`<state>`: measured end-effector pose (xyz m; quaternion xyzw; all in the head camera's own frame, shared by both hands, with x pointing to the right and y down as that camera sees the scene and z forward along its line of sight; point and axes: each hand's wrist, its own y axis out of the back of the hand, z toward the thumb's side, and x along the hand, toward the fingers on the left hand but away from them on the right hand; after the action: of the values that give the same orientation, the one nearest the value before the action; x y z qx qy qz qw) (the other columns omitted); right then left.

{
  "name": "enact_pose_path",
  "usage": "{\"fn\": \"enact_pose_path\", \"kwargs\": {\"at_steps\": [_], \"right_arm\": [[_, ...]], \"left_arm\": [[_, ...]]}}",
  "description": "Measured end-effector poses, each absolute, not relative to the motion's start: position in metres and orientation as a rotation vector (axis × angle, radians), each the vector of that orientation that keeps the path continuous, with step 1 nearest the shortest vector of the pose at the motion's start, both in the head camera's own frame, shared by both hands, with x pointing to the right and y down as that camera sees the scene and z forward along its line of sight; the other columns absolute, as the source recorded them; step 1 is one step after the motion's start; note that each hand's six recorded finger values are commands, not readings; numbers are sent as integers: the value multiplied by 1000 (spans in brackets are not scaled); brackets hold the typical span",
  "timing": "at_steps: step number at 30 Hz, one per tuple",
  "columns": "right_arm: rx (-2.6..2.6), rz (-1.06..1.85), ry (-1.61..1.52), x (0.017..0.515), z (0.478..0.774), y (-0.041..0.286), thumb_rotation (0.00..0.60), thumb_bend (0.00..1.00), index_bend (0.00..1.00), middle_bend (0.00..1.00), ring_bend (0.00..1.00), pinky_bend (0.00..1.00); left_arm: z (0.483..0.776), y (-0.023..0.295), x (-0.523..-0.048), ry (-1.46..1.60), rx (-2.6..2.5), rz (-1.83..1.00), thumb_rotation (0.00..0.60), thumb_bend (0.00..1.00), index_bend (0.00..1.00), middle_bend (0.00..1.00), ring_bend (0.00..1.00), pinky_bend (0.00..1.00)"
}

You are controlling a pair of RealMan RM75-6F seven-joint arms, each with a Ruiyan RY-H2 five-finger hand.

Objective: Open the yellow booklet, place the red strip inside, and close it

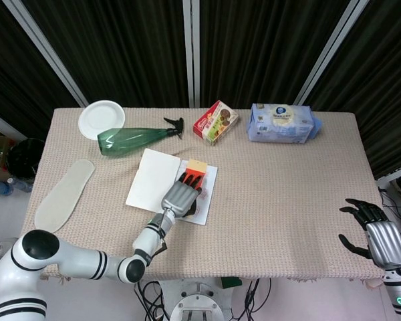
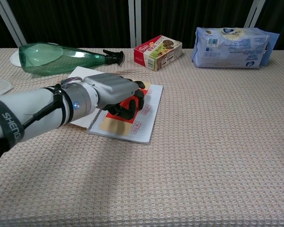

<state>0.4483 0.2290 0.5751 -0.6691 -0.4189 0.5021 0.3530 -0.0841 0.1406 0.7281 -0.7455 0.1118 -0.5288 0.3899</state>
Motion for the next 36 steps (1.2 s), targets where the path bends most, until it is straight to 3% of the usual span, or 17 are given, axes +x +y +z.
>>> {"fn": "enact_pose_path", "kwargs": {"at_steps": [17, 24, 29, 36], "right_arm": [[-1725, 1294, -1094, 450, 573, 231, 600, 211, 322, 171, 177, 216], [-1721, 1301, -1100, 453, 572, 233, 600, 211, 322, 170, 178, 216], [-1710, 1308, -1110, 456, 570, 234, 600, 212, 322, 170, 178, 215], [-1707, 1319, -1117, 459, 572, 233, 600, 211, 322, 170, 178, 215]], "left_arm": [[725, 135, -94, 313, -1891, -1376, 304, 764, 288, 0, 0, 42], [719, 118, -83, 414, -1927, -1322, 301, 768, 278, 0, 0, 42], [723, 106, -73, 436, -1964, -1317, 303, 770, 289, 0, 0, 42], [734, 113, -66, 388, -1982, -1328, 302, 768, 292, 0, 0, 41]]}}
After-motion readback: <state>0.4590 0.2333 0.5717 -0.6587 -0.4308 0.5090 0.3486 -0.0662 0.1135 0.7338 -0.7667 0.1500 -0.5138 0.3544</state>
